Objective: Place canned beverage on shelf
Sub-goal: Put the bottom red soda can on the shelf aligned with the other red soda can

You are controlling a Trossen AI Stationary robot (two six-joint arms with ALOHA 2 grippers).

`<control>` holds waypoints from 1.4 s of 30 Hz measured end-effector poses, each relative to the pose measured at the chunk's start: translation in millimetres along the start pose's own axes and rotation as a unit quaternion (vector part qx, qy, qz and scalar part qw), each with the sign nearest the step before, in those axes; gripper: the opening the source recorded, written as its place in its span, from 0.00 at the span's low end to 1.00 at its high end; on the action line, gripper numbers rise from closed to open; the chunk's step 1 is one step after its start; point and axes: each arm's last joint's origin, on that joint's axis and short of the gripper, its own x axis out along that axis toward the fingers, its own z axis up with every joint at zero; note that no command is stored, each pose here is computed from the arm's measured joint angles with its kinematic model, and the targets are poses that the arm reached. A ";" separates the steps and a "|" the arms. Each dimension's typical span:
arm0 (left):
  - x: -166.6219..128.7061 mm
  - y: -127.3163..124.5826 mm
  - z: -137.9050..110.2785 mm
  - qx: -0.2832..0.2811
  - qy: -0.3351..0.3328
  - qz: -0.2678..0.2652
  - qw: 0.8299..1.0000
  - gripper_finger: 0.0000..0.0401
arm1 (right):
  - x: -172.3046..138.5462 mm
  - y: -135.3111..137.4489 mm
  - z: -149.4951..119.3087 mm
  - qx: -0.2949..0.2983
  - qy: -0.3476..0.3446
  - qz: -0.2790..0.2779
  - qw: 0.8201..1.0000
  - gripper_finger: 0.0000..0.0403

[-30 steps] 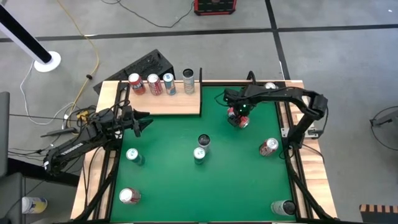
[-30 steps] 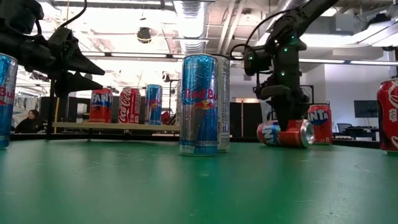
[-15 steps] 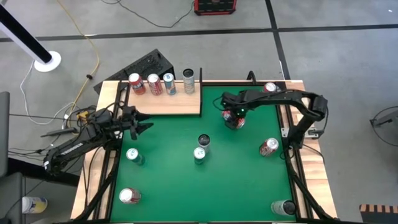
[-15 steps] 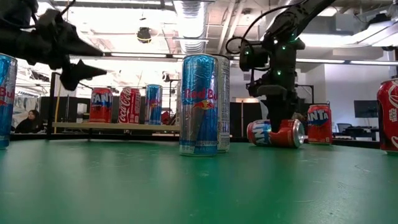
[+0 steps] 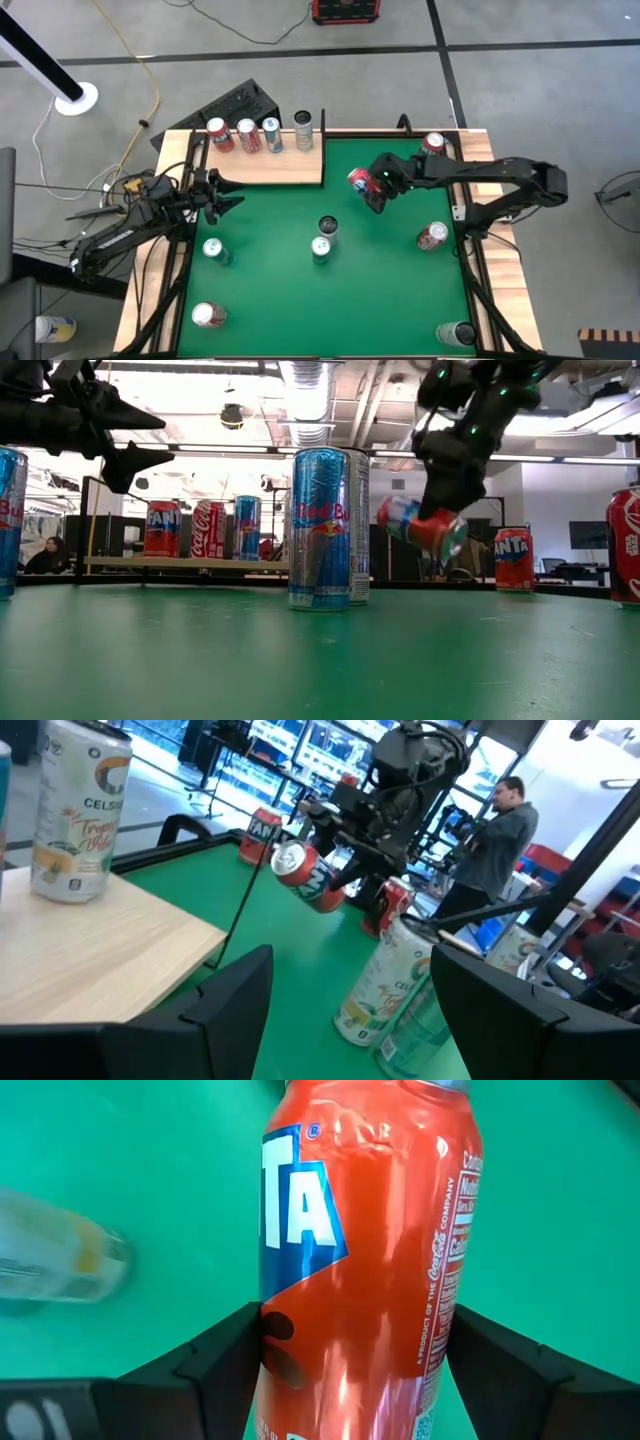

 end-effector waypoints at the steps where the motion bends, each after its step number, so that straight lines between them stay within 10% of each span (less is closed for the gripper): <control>1: 0.9 -0.5 0.2 -0.001 0.001 -0.005 1.000 0.64 | -4.4 3.0 -0.8 -0.006 -0.018 0.003 1.000 0.75; 16: 47.0 -9.1 26.9 0.114 -0.071 -0.025 0.991 0.64 | -34.2 48.1 37.2 -0.116 -0.327 0.097 0.933 0.76; 42: 144.3 -14.7 34.1 0.214 -0.040 -0.113 0.969 0.65 | 22.9 76.0 46.1 -0.201 -0.373 0.211 0.881 0.77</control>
